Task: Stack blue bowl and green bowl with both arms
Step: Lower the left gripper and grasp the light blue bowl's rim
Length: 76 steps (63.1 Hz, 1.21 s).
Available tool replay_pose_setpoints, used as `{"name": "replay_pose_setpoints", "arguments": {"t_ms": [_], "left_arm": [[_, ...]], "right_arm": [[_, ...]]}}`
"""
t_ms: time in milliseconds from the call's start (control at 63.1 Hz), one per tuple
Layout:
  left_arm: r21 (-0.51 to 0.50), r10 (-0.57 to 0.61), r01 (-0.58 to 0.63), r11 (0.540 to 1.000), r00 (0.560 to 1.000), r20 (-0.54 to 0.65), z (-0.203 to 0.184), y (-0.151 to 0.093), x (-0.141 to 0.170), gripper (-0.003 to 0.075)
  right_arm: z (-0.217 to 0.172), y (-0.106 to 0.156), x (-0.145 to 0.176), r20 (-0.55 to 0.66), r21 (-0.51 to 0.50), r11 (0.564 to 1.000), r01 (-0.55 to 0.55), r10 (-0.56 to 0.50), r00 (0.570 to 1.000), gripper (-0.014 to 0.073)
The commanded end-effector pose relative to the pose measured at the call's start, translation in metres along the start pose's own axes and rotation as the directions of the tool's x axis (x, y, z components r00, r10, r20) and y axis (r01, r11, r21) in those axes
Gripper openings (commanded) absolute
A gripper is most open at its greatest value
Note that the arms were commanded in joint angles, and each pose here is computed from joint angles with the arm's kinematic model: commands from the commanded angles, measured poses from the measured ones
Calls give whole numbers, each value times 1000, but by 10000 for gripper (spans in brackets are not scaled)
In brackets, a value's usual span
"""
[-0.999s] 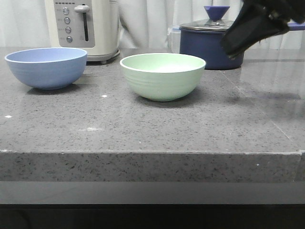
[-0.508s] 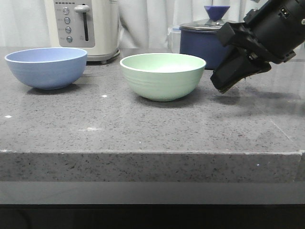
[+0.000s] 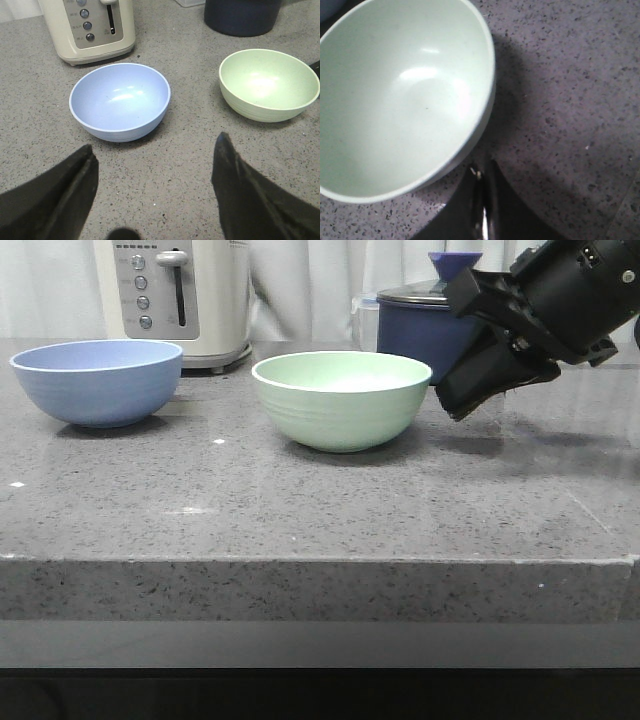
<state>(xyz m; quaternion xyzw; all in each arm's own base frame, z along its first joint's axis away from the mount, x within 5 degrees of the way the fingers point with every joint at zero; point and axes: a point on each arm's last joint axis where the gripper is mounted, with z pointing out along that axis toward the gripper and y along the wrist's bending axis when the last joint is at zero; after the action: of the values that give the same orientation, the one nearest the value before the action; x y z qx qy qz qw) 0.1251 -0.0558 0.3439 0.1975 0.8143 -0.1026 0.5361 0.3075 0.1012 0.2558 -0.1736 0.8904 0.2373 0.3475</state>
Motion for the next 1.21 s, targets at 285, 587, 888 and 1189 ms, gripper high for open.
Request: {"name": "replay_pose_setpoints", "arguments": {"t_ms": [285,587,888,1189], "left_arm": [[-3,-61,62,998,996,72,3,1,-17,473],[-162,-174,143,976,966,-192,49,40,-41,473],[-250,-426,358,899,845,-323,107,94,-57,473],[-150,-476,455,878,790,-388,177,112,-69,473]], "right_arm": [[-13,4,-15,84,6,1000,-3,2,996,-63],[-13,4,-15,84,6,1000,-3,2,996,-63],[-13,4,-15,84,6,1000,-3,2,996,-63],[-13,4,-15,84,6,1000,-3,2,996,-63]]}}
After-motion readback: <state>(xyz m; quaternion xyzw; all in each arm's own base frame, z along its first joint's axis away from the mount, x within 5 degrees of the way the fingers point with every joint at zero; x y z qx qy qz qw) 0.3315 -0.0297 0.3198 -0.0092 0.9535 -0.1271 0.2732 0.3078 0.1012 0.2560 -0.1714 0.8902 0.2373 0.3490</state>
